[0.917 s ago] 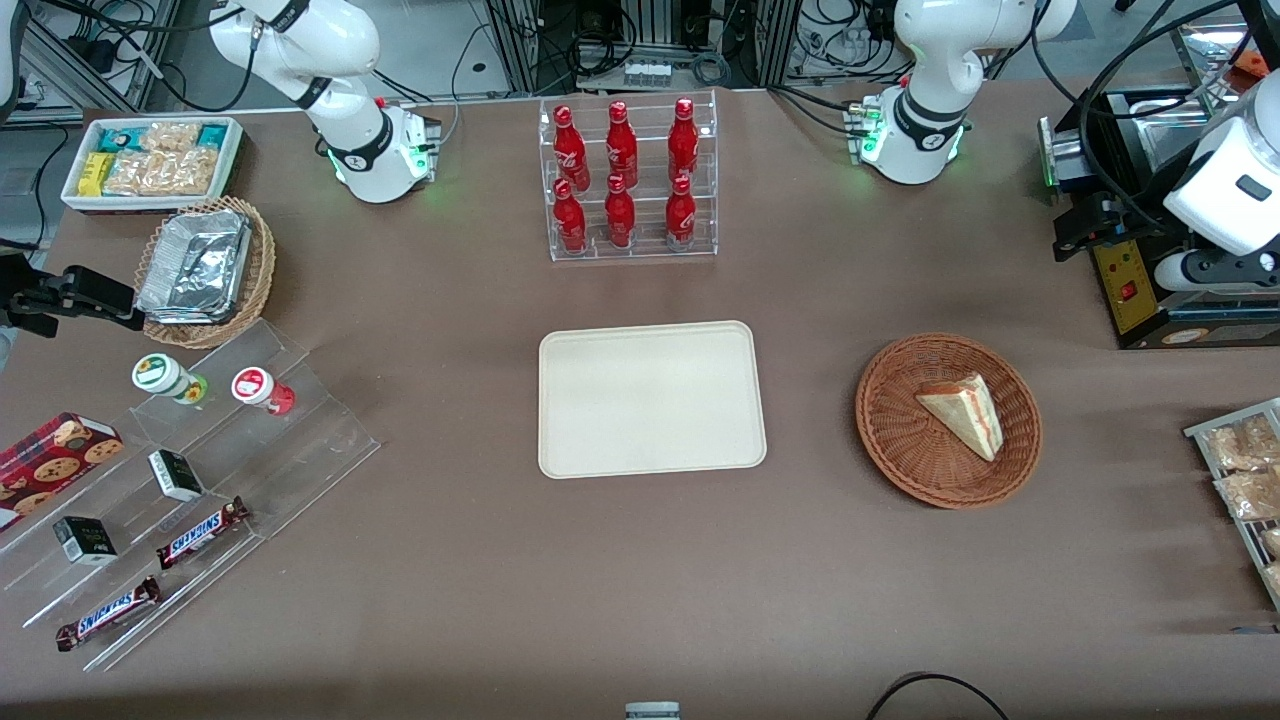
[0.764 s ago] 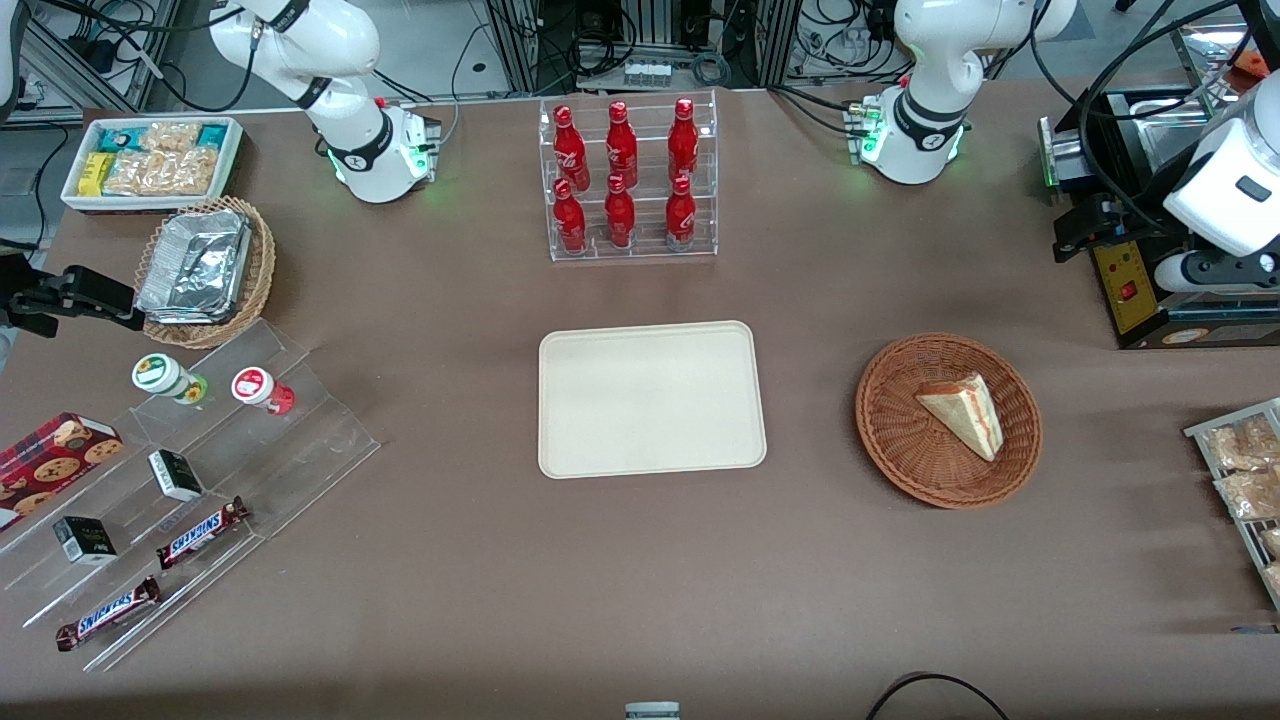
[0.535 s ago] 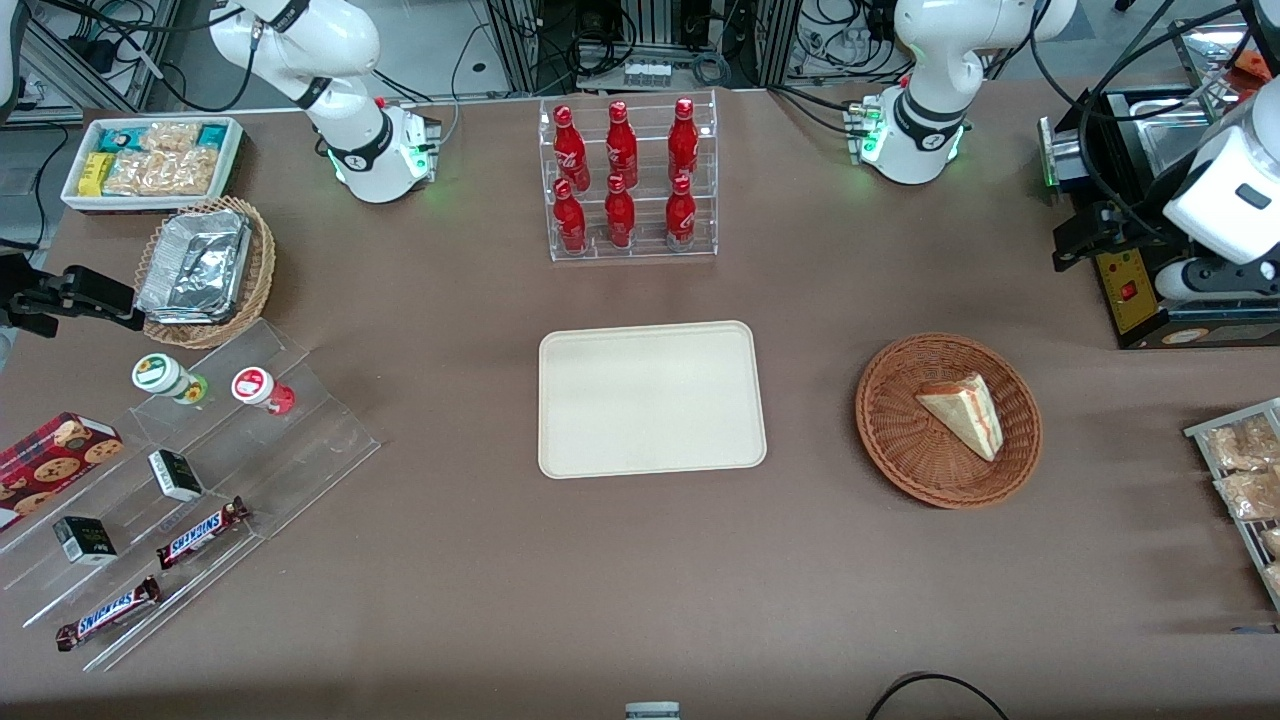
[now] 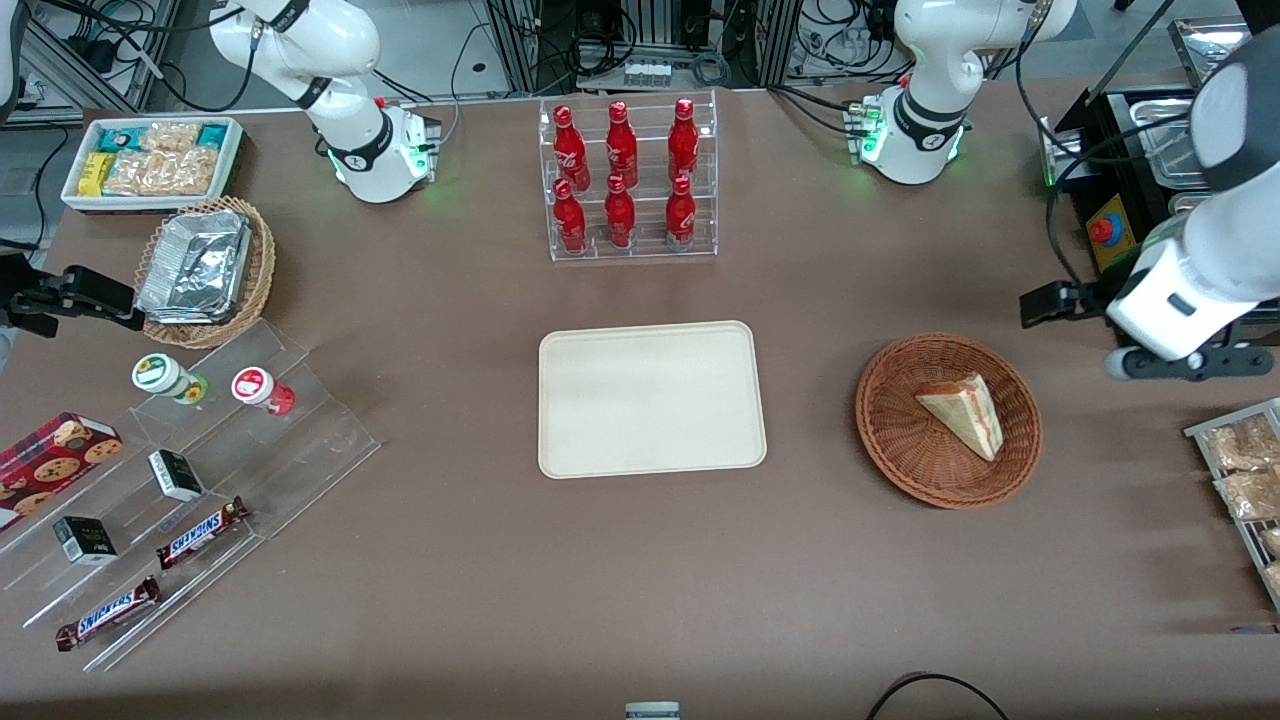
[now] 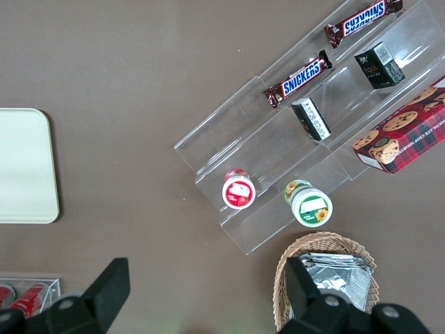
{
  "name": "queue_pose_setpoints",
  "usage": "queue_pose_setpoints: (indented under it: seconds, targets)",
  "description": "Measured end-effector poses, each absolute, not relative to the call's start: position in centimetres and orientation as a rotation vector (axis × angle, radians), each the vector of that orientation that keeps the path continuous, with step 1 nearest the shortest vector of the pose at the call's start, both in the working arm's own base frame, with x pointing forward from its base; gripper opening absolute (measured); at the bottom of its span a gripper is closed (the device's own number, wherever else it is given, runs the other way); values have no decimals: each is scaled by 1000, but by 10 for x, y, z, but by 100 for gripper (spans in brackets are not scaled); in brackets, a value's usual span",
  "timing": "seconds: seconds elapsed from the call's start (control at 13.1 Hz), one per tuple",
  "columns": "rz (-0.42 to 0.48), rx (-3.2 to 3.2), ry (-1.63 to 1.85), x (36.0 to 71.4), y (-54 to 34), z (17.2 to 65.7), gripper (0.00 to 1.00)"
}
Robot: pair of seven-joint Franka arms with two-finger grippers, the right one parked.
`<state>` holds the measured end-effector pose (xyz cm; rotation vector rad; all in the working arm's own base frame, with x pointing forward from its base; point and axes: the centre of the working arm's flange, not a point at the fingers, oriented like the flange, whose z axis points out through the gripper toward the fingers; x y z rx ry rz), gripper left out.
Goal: Place sandwich from basket to tray
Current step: 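Move the left gripper over the wrapped sandwich in the wicker basket, then lower the left gripper and close it on the wrapped sandwich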
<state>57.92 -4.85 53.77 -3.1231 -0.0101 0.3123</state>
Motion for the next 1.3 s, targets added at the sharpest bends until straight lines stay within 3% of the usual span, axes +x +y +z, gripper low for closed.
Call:
queue_pose_setpoints:
  seconds: [0.76,1.3]
  targets:
    - [265,-3141,-38,609,-52,405,100]
    - [261,-3075,-518,611,-51,384,100]
